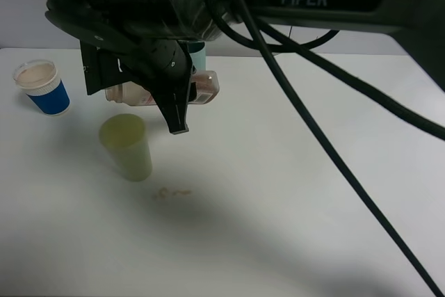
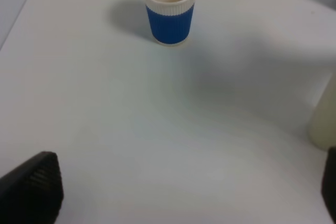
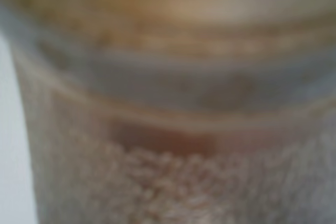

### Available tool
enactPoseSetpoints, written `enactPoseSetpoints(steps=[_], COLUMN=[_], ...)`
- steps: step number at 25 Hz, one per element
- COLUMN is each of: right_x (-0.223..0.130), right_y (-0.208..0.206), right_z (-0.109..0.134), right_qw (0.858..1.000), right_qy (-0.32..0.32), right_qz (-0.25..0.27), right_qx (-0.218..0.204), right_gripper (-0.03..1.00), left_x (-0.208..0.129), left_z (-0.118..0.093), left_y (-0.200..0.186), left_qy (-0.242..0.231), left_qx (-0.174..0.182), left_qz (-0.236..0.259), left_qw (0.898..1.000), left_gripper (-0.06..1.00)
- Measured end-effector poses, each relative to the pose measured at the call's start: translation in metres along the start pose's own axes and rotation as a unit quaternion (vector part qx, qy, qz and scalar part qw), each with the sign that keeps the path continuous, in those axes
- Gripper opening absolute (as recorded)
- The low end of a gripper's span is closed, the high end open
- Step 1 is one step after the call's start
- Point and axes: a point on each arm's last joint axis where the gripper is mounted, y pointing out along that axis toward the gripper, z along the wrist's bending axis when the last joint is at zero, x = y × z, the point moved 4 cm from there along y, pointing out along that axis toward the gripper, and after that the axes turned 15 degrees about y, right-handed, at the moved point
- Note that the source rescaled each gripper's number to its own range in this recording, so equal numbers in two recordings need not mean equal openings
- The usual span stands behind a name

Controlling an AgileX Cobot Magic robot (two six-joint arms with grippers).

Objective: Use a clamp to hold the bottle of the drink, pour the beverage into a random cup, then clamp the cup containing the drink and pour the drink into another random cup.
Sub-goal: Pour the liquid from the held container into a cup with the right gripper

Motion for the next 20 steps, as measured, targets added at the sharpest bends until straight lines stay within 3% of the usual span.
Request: enactPoseSetpoints(steps=[10, 20], right_x=[-0.002, -0.003], right_y=[0.0, 0.0], right_z=[-0.01, -0.012], right_qw=[0.999, 0.999], right_qy=[-0.014, -0.018], right_qz=[0.009, 0.012], right_qx=[-0.036, -0.047], right_gripper=[0.01, 0.01], left_x=[0.0, 0.0], left_z=[0.0, 0.0], left_y=[0.0, 0.0], left_qy=[0.0, 0.0], left_qx=[0.0, 0.0], left_qz=[0.0, 0.0], left_qw=[1.0, 1.0], left_gripper=[1.0, 1.0])
